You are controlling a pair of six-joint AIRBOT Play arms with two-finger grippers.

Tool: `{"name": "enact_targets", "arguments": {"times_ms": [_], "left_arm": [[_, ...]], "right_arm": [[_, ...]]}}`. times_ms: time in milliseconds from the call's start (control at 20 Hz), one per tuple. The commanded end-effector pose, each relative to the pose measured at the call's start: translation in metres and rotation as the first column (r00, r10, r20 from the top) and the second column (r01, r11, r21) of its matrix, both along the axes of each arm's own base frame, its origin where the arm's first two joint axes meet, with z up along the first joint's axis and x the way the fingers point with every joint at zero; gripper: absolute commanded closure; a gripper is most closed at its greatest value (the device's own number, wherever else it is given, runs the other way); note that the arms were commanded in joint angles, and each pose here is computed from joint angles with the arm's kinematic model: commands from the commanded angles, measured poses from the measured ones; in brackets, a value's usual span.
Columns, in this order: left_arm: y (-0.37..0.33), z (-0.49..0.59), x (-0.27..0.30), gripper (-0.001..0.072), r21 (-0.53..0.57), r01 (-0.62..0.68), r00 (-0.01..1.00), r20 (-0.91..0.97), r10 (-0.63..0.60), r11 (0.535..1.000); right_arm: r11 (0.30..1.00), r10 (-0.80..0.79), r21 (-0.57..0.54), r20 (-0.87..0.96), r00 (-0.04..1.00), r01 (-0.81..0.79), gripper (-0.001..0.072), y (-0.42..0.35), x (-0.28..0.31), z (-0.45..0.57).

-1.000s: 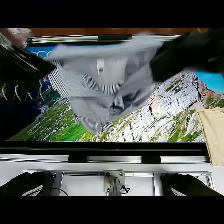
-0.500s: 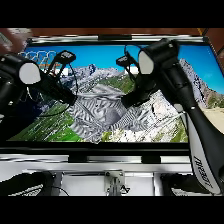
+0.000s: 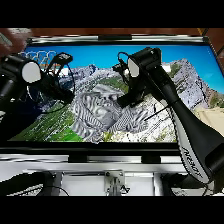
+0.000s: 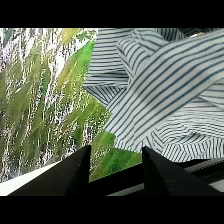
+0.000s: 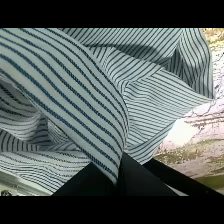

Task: Fold the shirts.

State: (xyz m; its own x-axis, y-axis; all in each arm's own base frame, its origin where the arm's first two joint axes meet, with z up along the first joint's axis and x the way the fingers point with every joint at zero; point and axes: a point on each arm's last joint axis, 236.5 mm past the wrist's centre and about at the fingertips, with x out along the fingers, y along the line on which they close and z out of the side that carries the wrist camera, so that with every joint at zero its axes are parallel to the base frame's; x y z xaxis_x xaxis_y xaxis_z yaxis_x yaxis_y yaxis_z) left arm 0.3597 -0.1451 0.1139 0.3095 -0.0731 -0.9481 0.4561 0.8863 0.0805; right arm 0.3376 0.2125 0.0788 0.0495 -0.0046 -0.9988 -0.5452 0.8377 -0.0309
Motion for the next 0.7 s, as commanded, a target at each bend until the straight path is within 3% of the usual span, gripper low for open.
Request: {"name": "enact_targets", "arguments": {"times_ms": [0, 150, 200, 250, 450, 650], "left_arm": [[0.027, 0.026, -0.001, 0.028, -0.024, -0.063, 0.996, 0.057, 0.065, 0.998], [0.068, 0.055, -0.002, 0.0265, -0.055, -0.163, 0.977, 0.127, 0.169, 0.985], [0.086, 0.062, -0.002, 0.0112, -0.066, -0.217, 0.964, 0.145, 0.224, 0.974], [0.105, 0.068, -0.002, 0.0023, -0.082, -0.292, 0.941, 0.157, 0.301, 0.953], [0.182, 0.081, 0.019, 0.0023, -0.14, -0.489, 0.825, 0.246, 0.509, 0.861], [0.239, 0.057, 0.044, 0.0038, -0.191, -0.582, 0.759, 0.223, 0.612, 0.79]], "right_arm": [[0.999, -0.017, 0.044, 0.055, 0.998, 0.015, 0.0634, 0.011, 0.014, 0.0], [0.997, -0.024, 0.078, 0.094, 0.995, 0.017, 0.0633, 0.018, 0.023, 0.003], [0.996, -0.024, 0.091, 0.103, 0.994, 0.015, 0.0634, 0.021, 0.025, 0.006], [0.995, -0.024, 0.102, 0.112, 0.993, 0.013, 0.0634, 0.023, 0.026, 0.01], [0.993, -0.035, 0.12, 0.123, 0.992, 0.021, 0.0634, 0.026, 0.028, 0.016], [0.992, -0.047, 0.123, 0.119, 0.992, 0.032, 0.0633, 0.027, 0.027, 0.016]]}}
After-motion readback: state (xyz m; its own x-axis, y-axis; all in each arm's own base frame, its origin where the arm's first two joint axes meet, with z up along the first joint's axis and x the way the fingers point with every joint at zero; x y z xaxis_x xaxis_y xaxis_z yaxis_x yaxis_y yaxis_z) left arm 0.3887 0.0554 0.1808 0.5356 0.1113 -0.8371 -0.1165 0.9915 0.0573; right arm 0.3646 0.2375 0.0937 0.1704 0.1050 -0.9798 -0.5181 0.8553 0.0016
